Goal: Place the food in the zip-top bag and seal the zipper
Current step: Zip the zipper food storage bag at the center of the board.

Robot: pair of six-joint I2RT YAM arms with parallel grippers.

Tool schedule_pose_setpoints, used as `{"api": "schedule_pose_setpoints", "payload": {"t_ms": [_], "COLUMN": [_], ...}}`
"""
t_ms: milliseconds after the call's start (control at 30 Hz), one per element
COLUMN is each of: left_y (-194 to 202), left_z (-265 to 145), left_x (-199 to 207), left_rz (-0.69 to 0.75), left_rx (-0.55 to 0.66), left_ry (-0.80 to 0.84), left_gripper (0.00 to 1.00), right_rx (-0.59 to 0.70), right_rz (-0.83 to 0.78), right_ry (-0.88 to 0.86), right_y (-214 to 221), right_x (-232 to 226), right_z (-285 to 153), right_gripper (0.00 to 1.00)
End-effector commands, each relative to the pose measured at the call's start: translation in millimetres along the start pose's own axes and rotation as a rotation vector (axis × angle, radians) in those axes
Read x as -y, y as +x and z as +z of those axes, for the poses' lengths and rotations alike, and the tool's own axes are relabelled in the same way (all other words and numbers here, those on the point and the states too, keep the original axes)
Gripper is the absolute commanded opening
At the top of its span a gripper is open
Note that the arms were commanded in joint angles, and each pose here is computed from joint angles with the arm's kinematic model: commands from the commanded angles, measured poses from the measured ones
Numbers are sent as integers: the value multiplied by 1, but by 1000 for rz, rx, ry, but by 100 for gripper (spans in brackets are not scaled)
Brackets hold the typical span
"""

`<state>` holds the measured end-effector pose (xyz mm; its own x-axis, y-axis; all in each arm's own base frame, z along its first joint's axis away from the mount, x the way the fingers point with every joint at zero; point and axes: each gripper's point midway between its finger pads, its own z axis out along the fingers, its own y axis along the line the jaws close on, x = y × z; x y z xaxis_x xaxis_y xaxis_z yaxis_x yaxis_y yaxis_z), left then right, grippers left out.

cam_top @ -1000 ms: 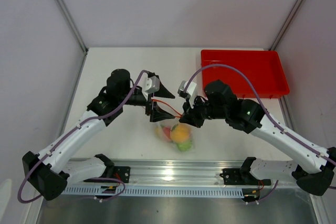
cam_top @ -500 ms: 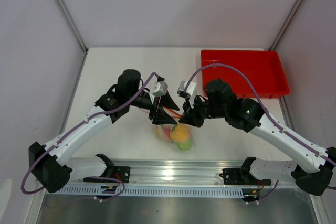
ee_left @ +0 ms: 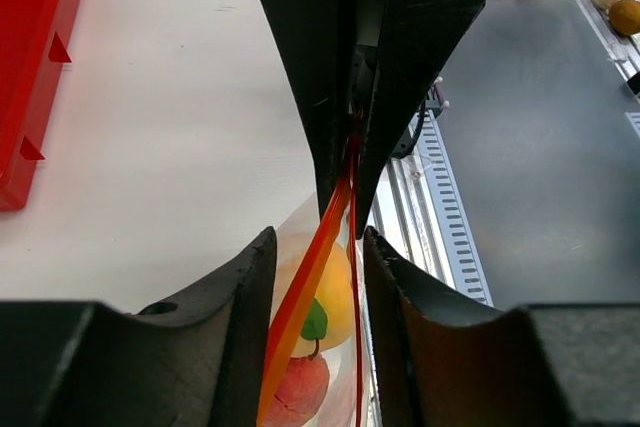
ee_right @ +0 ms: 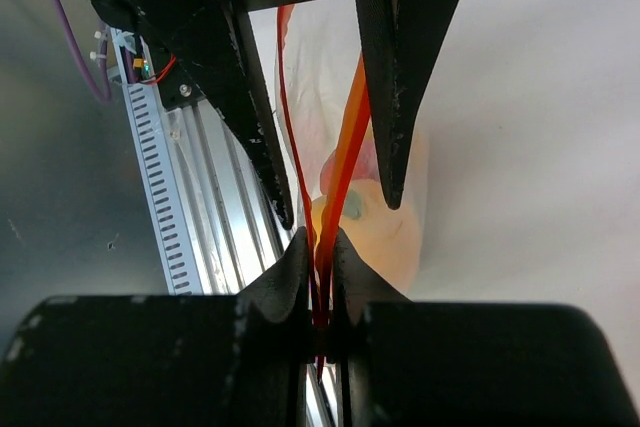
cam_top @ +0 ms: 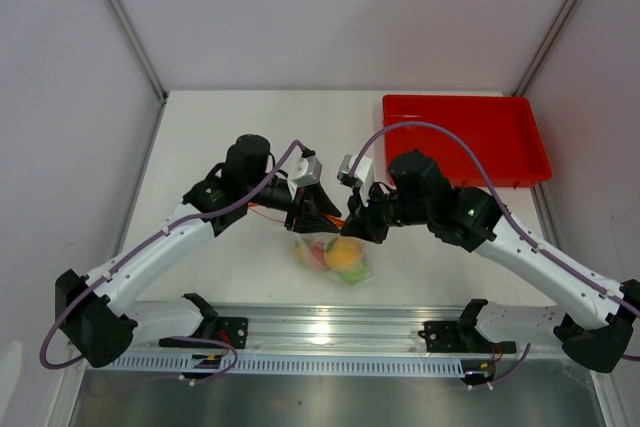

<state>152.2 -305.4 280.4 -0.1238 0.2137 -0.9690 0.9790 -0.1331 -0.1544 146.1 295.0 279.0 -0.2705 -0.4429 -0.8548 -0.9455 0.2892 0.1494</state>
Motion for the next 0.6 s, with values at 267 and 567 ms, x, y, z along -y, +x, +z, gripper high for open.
{"api": "schedule_pose_setpoints", "payload": {"t_ms": [267, 567], "left_y": [-5, -5], "left_z": [-1, -1], "left_x": [0, 1], "left_rz": [39, 1], "left_rx": [-2, -24], "left_ry": [-27, -26], "left_gripper": [20, 0], "right_rx": [26, 4], "right_rz": [-18, 4], "right_ry": [9, 78], "right_y": [-8, -5], "right_x": [3, 17], "right_z": [-2, 0], "right_gripper": [0, 0]}}
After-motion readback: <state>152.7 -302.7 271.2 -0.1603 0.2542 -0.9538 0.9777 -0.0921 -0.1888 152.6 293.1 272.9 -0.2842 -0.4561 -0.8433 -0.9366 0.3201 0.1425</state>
